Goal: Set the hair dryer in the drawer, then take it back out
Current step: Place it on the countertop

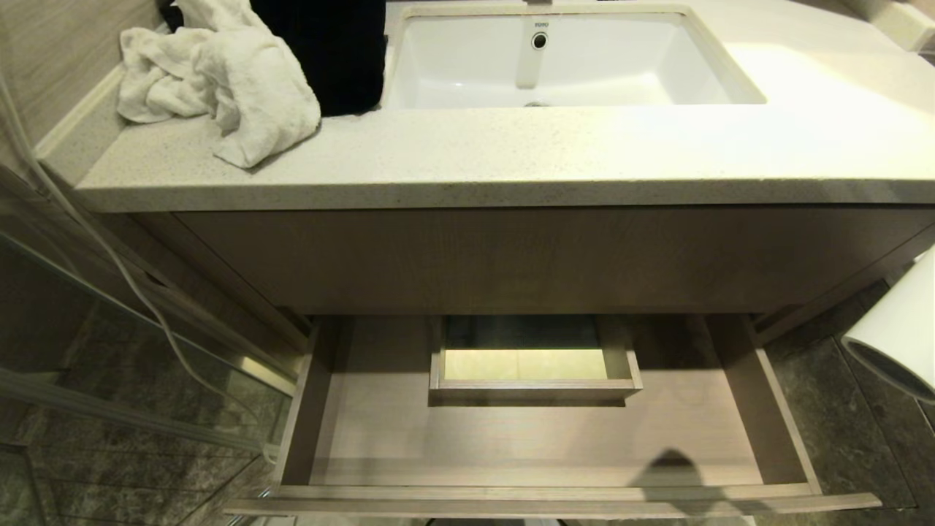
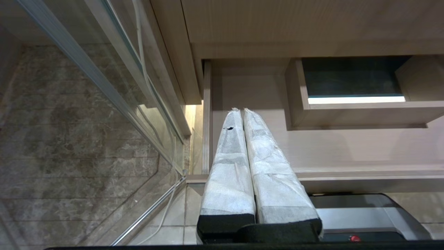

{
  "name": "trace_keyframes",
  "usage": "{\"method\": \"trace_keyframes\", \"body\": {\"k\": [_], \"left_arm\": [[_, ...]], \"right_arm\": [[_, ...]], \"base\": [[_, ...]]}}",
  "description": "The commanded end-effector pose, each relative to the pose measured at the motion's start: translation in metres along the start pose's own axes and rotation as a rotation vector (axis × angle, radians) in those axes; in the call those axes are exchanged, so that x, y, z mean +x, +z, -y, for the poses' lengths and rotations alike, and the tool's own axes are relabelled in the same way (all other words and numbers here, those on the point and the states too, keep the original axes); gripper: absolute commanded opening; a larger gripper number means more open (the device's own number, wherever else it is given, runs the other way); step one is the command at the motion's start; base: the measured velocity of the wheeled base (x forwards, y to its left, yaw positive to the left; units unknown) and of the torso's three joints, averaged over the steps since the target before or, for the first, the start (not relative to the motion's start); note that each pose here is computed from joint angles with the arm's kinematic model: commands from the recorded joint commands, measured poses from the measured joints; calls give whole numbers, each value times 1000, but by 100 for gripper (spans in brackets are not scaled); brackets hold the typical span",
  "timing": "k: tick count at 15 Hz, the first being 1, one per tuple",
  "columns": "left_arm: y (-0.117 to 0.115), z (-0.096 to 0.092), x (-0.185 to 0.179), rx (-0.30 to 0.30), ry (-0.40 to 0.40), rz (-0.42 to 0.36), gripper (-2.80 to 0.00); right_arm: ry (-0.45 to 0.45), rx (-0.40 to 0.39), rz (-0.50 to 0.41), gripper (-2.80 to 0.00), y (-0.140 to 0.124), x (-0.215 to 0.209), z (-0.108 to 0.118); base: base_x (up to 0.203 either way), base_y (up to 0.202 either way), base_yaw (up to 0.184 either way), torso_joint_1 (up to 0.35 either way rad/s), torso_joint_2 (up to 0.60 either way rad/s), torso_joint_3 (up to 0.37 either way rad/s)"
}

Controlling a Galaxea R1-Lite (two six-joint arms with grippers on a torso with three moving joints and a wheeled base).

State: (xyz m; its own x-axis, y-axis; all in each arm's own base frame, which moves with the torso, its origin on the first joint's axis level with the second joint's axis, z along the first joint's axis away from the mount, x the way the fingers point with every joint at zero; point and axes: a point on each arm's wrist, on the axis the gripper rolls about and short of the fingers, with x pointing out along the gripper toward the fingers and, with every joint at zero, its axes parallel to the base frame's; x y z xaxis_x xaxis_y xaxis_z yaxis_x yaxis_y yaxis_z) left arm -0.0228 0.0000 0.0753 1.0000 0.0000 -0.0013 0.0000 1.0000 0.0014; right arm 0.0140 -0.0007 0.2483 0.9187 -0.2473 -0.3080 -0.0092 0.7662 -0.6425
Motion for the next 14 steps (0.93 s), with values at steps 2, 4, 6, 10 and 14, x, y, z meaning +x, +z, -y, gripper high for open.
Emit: {"method": "trace_keyframes", "body": {"k": [2, 4, 6, 10, 14], "left_arm": [[0, 0, 0, -1, 0, 0, -280], [0, 0, 0, 0, 0, 0, -280], [0, 0, 0, -1, 0, 0, -280], [0, 0, 0, -1, 0, 0, -280], [0, 0, 0, -1, 0, 0, -280]], "right_arm": [[2, -3, 0, -280, 0, 1, 1], [-1, 9, 4, -280, 1, -1, 0], [-3, 12, 6, -280, 1, -2, 0], [-6, 11, 7, -280, 1, -2, 1], [-7, 12, 9, -280, 2, -2, 1]], "base": [[0, 0, 0, 297, -539, -248], [0, 0, 0, 305, -560, -258], [0, 0, 0, 309, -584, -270], [0, 0, 0, 313, -593, -287], [0, 0, 0, 211, -391, -187]]}}
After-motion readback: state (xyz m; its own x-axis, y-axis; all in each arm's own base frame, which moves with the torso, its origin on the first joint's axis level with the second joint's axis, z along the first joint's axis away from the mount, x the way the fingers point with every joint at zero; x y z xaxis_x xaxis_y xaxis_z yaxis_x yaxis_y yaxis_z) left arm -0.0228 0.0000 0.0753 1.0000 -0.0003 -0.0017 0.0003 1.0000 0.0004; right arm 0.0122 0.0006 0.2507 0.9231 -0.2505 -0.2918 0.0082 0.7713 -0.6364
